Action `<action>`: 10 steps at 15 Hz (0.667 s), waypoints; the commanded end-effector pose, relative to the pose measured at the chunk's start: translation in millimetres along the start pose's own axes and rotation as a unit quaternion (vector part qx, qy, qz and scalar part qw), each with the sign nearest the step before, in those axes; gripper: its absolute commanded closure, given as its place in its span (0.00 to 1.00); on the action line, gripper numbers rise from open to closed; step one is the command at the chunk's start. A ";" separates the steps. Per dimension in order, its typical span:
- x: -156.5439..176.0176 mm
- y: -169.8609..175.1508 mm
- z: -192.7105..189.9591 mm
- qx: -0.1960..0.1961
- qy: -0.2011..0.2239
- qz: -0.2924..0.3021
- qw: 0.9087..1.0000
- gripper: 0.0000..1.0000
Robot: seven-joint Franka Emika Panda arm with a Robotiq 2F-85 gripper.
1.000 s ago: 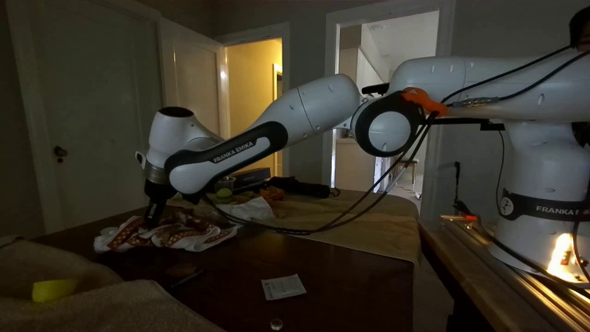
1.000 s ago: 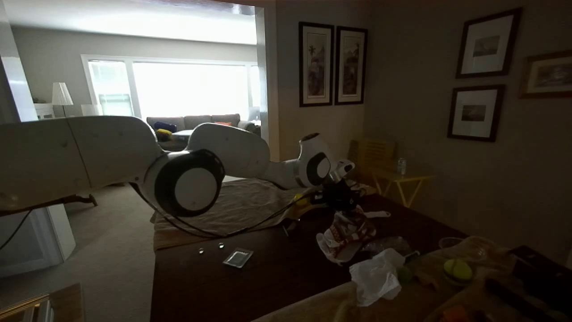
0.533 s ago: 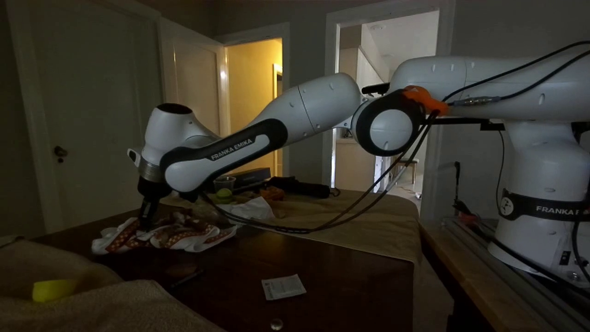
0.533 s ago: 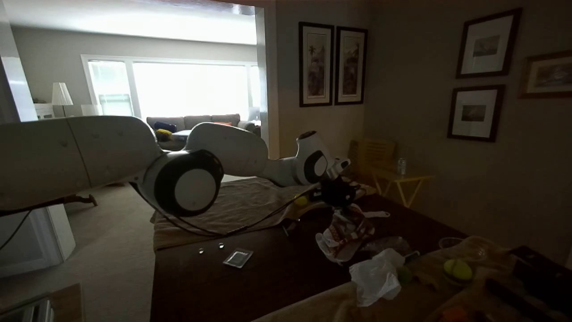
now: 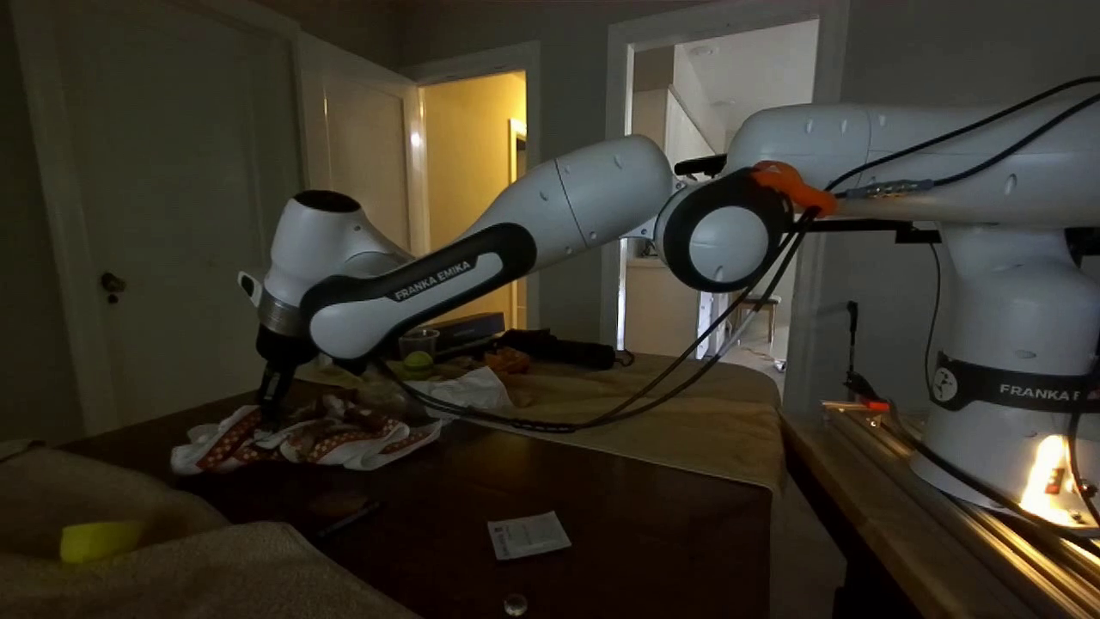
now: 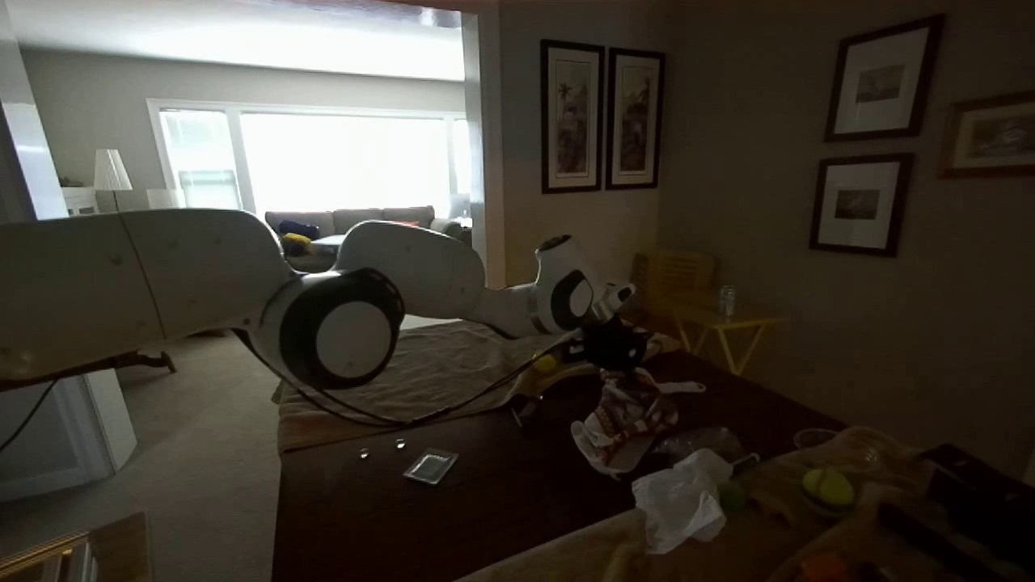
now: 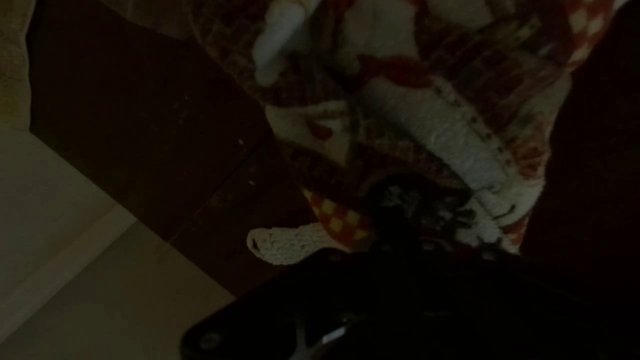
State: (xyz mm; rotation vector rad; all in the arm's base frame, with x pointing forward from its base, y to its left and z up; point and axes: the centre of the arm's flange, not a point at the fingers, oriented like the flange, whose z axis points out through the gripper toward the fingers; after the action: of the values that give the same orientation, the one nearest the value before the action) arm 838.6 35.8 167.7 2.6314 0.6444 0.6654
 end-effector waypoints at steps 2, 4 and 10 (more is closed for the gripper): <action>24.6 17.8 1.9 -0.057 0.045 -0.012 0.997 1.00; 27.2 28.6 9.5 -0.056 0.054 -0.015 0.997 1.00; 25.7 37.1 38.9 0.011 0.088 0.005 0.996 1.00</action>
State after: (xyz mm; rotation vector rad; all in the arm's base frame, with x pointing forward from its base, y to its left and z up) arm 843.9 14.1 181.2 2.5541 0.6393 0.8355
